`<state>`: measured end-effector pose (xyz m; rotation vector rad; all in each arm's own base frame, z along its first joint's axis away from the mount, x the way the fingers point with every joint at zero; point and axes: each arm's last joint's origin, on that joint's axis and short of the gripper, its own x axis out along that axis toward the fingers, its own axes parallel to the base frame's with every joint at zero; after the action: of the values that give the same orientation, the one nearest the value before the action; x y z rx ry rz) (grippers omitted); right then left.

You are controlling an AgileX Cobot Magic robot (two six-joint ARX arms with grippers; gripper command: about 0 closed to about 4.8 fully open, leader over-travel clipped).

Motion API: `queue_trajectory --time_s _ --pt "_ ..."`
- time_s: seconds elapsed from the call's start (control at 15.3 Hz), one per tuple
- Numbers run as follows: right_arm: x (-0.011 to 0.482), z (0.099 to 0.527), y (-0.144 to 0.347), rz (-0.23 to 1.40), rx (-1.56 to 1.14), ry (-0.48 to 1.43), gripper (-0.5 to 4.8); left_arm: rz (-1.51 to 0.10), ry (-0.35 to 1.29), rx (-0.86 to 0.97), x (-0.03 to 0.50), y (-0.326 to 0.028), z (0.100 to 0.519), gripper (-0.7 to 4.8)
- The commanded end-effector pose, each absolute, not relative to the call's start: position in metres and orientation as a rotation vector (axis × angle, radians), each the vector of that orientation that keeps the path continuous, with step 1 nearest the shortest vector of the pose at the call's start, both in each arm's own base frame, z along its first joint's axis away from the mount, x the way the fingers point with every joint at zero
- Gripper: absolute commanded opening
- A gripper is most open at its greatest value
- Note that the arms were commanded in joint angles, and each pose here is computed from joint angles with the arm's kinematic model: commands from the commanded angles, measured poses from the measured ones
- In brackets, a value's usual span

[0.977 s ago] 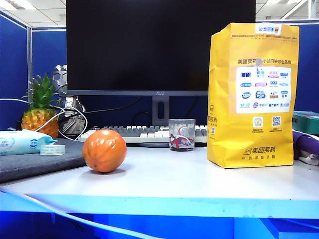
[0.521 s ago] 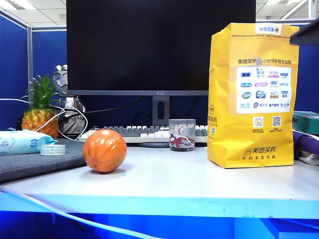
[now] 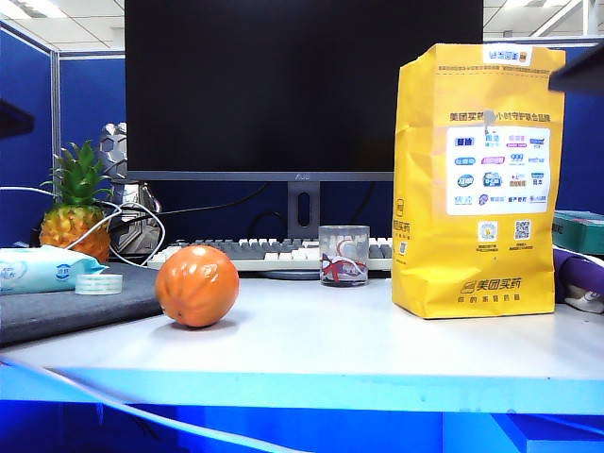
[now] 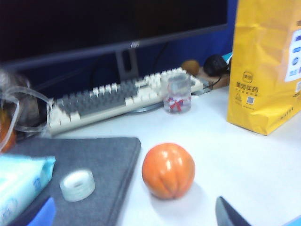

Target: Pick up the orange and throw it into the yellow paper bag.

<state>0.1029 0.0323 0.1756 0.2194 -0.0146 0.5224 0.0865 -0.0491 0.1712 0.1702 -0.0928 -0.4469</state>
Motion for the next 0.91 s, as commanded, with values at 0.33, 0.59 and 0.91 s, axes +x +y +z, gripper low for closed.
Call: queue_trajectory --time_s 0.33,0.59,0.91 --pt "0.1033 0.1682 0.0324 0.518 0.230 0.044 4.79 -0.449 -0.103 0.112 0.0864 -0.0489 0.1736 4.57" --pt "0.1033 0.1682 0.0324 0.518 0.230 0.044 4.79 -0.449 -0.100 0.114 0.0864 -0.0489 0.1732 4.57" --pt "0.1033 0.1682 0.0324 0.518 0.230 0.044 4.79 -0.449 -0.100 0.113 0.0864 -0.0490 0.1732 4.57"
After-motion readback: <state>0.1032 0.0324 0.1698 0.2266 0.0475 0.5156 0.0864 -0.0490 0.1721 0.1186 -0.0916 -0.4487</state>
